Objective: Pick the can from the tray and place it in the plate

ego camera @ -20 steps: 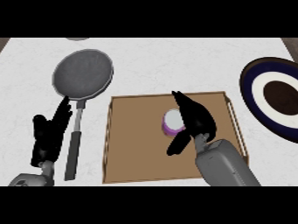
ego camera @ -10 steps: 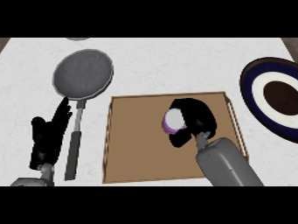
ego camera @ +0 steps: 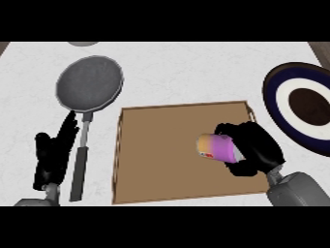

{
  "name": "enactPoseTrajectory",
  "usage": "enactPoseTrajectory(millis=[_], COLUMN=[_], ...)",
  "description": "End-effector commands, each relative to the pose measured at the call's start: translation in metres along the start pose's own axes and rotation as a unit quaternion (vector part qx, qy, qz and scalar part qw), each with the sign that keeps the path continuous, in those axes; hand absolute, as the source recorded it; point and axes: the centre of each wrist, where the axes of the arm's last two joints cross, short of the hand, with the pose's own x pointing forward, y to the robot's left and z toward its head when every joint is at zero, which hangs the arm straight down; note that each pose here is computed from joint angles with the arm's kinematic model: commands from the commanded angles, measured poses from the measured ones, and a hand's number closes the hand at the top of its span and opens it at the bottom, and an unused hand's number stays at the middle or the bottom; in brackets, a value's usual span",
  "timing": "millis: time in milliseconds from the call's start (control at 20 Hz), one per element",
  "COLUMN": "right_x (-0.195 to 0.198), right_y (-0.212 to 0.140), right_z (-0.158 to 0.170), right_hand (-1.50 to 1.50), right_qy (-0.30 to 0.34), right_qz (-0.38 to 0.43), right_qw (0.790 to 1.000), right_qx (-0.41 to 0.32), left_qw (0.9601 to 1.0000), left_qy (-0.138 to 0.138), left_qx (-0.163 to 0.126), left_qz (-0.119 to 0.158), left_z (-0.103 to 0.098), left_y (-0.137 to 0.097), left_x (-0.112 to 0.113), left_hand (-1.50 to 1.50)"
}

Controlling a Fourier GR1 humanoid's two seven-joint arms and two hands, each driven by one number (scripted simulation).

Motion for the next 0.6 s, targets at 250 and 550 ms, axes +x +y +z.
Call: enactPoseTrajectory(millis=[250,550], right_x=[-0.059,-0.064], right_y=[-0.040,-0.073], right_z=[0.069,0.092], right_hand=[1.50,1.50], right_qy=[-0.080,-0.053], right_qz=[0.059,0.020], right_qw=[0.982,0.945], right_qx=[-0.160,-0.323], left_qw=[0.9999,1.0000], left_qy=[-0.007,0.002], left_qx=[0.006,0.000], left_qz=[-0.008,-0.005], left_z=[-0.003,-0.004], left_y=[-0.007,0.005], left_x=[0.004,-0.004], left_hand=[0.00,0.00])
